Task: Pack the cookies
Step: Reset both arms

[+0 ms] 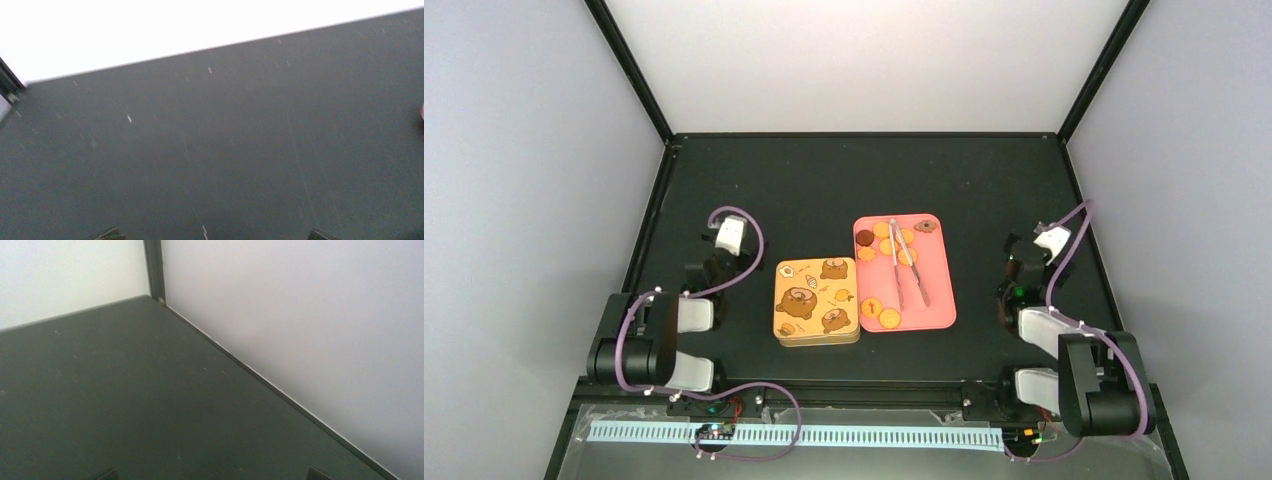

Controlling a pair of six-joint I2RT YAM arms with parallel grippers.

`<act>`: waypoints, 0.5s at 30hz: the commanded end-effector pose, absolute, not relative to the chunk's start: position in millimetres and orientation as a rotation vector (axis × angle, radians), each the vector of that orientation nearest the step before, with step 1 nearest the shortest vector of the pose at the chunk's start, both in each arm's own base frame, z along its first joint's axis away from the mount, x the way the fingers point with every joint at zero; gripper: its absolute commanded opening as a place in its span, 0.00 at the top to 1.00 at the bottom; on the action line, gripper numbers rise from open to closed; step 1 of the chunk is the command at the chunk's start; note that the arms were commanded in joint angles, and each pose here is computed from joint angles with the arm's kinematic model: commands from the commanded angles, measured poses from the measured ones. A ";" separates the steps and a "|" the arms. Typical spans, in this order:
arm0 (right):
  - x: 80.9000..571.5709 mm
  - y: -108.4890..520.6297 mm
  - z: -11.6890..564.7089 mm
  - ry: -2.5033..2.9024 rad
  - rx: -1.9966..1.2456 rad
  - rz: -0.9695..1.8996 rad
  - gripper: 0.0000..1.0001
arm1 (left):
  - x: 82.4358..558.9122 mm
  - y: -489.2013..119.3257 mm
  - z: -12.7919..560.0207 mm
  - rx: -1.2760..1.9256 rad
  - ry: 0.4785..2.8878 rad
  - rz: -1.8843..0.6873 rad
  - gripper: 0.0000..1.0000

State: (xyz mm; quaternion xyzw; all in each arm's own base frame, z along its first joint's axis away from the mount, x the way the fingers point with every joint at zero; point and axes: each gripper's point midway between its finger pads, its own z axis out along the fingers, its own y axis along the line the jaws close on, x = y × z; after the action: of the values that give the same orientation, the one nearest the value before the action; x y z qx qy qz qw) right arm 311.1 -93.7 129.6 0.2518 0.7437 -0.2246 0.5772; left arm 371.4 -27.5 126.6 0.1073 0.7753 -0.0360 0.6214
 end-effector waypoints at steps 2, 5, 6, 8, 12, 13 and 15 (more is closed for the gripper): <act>344.6 -72.0 172.6 1.536 0.511 -0.237 0.00 | 365.3 -40.5 159.5 0.313 1.603 -0.115 0.01; 361.7 -45.9 168.4 1.604 0.328 -0.167 0.00 | 373.5 -38.9 154.1 0.304 1.652 -0.119 0.01; 364.9 -31.9 161.9 1.619 0.231 -0.132 0.00 | 373.3 -39.0 153.8 0.304 1.652 -0.119 0.01; 374.8 -15.7 159.2 1.624 0.123 -0.110 0.00 | 373.9 -37.2 154.0 0.293 1.657 -0.116 0.01; 378.5 -14.6 155.1 1.660 0.120 -0.097 0.00 | 374.8 -35.9 153.6 0.283 1.665 -0.114 0.01; 378.2 -14.9 154.6 1.664 0.121 -0.098 0.00 | 374.6 -35.8 153.6 0.282 1.665 -0.115 0.01; 376.5 -14.9 157.7 1.640 0.118 -0.101 0.00 | 374.5 -35.8 153.4 0.282 1.666 -0.115 0.01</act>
State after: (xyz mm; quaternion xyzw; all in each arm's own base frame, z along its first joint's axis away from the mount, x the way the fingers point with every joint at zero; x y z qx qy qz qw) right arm 369.6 -23.7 127.6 0.0771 0.7669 -0.0599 0.6343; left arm 370.1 -34.3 134.3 0.1214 0.7572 -0.0485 0.6400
